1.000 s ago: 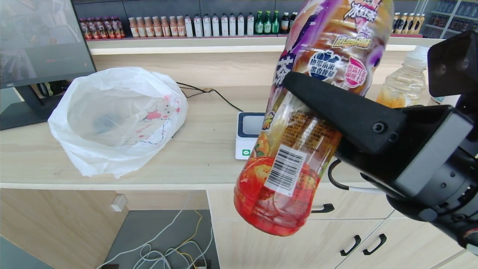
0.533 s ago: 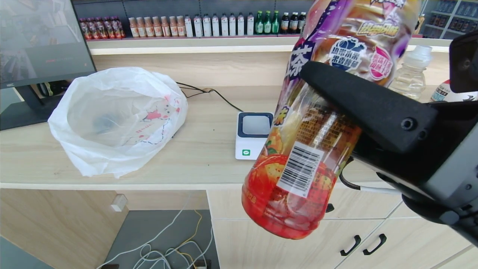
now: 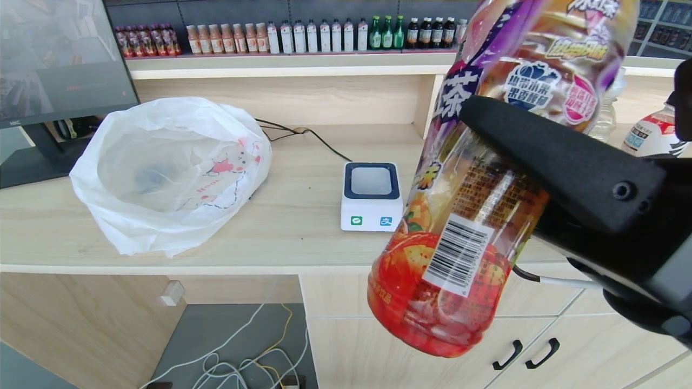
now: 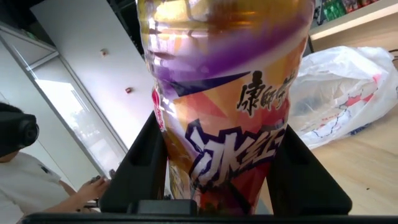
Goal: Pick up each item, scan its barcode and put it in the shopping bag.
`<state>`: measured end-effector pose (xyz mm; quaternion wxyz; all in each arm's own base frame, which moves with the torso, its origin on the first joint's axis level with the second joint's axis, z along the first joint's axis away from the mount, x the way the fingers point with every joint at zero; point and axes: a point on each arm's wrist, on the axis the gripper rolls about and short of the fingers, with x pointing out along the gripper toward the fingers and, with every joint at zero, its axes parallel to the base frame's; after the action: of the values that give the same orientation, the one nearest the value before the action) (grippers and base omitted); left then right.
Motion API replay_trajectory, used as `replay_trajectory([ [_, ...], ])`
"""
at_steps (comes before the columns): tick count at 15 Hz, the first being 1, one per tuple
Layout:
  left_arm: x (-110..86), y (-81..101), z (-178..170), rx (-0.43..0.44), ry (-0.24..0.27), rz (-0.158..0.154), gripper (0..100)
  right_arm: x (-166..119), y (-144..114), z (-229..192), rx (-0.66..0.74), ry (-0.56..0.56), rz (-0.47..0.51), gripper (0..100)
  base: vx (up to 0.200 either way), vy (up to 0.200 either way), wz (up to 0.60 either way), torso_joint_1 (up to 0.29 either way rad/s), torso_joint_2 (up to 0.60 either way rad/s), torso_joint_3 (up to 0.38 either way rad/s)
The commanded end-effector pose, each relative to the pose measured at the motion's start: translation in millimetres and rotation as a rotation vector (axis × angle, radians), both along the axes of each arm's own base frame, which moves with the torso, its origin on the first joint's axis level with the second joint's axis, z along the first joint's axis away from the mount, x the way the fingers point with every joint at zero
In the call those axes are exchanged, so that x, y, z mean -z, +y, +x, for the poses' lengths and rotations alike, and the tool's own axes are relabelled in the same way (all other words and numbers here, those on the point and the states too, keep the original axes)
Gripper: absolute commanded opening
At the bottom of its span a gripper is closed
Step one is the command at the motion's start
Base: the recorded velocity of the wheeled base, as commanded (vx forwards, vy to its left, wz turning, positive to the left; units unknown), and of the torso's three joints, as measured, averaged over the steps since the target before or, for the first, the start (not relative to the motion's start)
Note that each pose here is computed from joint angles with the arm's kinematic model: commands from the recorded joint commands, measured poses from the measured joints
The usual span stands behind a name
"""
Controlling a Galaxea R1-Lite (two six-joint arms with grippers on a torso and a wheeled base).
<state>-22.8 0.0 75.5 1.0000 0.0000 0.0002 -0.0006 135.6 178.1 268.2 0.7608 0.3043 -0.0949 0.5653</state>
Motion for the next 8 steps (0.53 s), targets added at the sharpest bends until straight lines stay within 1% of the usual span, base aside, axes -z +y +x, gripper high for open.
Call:
replay_trajectory([
  [1, 0.0, 0.0, 0.0, 0.0, 0.0, 0.0, 100, 7.7, -12.3, 7.2, 0.089, -0.028, -0.044, 0, 0.0, 0.0, 0.0, 0.0, 0.0, 0.0],
  [3, 0.0, 0.0, 0.0, 0.0, 0.0, 0.0, 100, 27.5, -30.0, 11.9, 0.2, -0.051, -0.137, 0, 0.0, 0.0, 0.0, 0.0, 0.0, 0.0],
  [5, 0.0, 0.0, 0.0, 0.0, 0.0, 0.0, 100, 44.8, -43.6, 2.5, 0.242, -0.057, -0.207, 0, 0.0, 0.0, 0.0, 0.0, 0.0, 0.0],
  [7, 0.0, 0.0, 0.0, 0.0, 0.0, 0.0, 100, 50.9, -49.7, 0.6, 0.307, -0.088, -0.248, 0, 0.0, 0.0, 0.0, 0.0, 0.0, 0.0],
  [8, 0.0, 0.0, 0.0, -0.001, 0.0, 0.0, 100, 50.8, -53.5, 4.3, 0.403, -0.104, -0.264, 0, 0.0, 0.0, 0.0, 0.0, 0.0, 0.0],
])
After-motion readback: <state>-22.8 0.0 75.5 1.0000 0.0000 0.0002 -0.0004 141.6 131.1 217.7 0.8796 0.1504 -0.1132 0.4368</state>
